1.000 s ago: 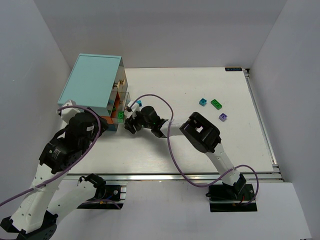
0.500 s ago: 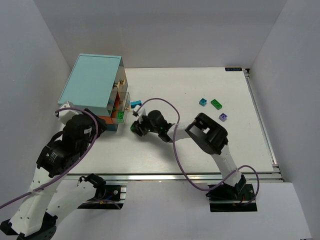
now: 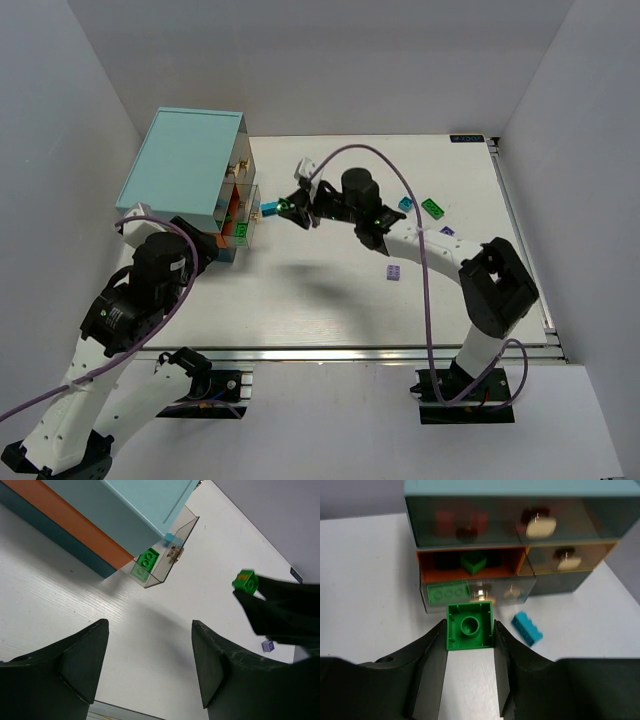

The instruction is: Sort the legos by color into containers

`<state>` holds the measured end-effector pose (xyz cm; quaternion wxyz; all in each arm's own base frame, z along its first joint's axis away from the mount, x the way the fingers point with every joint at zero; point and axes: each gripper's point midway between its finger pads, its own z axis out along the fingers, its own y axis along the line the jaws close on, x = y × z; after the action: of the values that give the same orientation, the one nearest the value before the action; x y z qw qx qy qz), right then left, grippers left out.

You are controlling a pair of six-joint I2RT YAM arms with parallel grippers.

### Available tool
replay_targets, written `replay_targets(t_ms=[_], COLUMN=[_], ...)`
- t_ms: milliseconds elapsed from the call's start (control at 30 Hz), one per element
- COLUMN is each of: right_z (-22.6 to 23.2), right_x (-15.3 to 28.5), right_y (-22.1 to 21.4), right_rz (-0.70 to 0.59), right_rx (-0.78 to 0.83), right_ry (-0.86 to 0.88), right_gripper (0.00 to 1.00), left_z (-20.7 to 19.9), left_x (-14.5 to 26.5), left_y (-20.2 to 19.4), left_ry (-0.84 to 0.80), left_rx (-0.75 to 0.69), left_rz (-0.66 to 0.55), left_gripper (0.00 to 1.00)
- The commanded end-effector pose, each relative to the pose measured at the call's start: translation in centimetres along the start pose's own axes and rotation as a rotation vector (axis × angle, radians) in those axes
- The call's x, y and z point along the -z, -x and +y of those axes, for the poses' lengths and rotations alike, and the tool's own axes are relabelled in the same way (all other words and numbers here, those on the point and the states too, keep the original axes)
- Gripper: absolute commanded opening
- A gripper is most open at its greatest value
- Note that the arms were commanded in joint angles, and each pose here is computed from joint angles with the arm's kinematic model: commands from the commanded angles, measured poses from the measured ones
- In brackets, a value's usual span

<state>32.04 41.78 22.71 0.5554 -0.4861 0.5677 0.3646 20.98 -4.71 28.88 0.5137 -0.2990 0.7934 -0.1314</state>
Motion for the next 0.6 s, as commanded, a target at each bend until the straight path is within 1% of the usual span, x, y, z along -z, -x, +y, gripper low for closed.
replay_targets(t_ms=[0,33,67,100,133,167,233,267,500,533,567], right_z=[0.5,0.3,0.7,0.9,0.1,0.3,0.6,0.2,0.7,0.9,0.7], right_x=[-2.4,-3.1,-4.3,-5.0,-6.0,-7.3,-8.4,-9.3,-11.4,-11.6,-11.7], right_y=[3.2,3.4,1.9,2.2,4.3,3.0,3.0,2.9,0.2,-0.2,-0.1], right_rz=[-0.016,-0.015,0.026,0.026,-0.009,0.016,0.030,0.029,0.094,0.101,0.098], right_rx=[0.002,-0.006,-0.041,-0.060,-0.039,-0.054,-0.063,-0.062,-0.075,-0.072,-0.070], right_ry=[0.113,0.125,0.151,0.168,0.163,0.175,0.188,0.186,0.213,0.210,0.206], right_gripper=[0.08,0.08,0.08,0.09,0.10,0.11,0.13,0.17,0.34,0.41,0.44], left_z=[-1.3,-1.3,-1.6,-1.6,-1.7,-1.8,-2.0,-2.0,-2.1,-2.1,-2.1], left_x=[-0.2,-0.2,-0.2,-0.2,-0.2,-0.2,-0.2,-0.2,-0.1,-0.1,-0.1], left_y=[0.4,0.4,0.5,0.6,0.7,0.6,0.8,0.8,0.8,0.8,0.8], left_ry=[-0.056,-0.057,-0.068,-0.073,-0.077,-0.079,-0.090,-0.093,-0.102,-0.104,-0.105], left_rx=[0.013,0.013,0.015,0.013,0.014,0.016,0.019,0.019,0.026,0.027,0.029], left_rz=[-0.022,-0.021,-0.027,-0.030,-0.031,-0.032,-0.039,-0.042,-0.041,-0.042,-0.041], left_gripper=[0.77,0.77,0.77,0.77,0.77,0.77,0.77,0.77,0.77,0.77,0.77])
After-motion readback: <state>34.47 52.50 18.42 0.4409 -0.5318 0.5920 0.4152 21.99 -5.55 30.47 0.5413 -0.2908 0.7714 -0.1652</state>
